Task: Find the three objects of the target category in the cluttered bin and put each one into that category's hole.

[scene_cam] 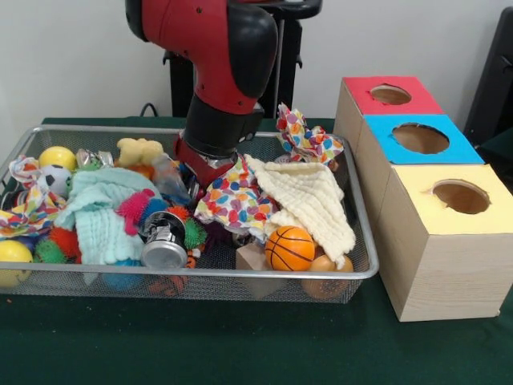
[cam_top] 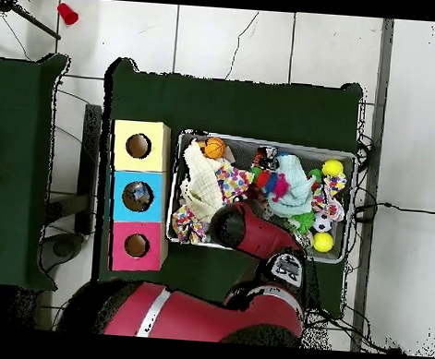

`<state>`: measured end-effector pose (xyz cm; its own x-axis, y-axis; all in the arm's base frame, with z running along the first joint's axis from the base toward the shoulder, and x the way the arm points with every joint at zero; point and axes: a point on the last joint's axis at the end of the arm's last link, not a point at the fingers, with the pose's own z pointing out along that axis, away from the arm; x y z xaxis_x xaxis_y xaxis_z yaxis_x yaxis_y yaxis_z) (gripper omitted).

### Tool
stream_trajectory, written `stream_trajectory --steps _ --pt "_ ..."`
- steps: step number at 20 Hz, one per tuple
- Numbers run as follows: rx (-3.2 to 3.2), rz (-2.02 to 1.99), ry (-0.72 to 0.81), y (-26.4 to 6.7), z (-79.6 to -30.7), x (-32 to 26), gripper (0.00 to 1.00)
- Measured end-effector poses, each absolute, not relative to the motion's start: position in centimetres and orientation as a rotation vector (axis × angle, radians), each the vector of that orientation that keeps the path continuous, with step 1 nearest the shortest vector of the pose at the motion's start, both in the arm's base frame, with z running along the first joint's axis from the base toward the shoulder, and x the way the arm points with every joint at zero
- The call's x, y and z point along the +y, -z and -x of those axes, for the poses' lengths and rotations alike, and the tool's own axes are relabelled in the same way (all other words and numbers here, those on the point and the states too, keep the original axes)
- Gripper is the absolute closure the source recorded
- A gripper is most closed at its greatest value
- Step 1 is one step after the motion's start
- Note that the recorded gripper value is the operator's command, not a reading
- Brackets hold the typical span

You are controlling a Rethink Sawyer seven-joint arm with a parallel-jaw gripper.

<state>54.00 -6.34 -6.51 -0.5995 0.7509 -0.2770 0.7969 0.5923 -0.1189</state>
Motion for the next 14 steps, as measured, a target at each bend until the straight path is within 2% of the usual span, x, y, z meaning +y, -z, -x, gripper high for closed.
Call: stream_trajectory --steps 8,14 --pt "2.582 -1.54 0.122 6.3 -53.3 -6.6 0.0" --pt "2.576 -1.669 0.017 5.8 -52.8 -4.8 0.0"
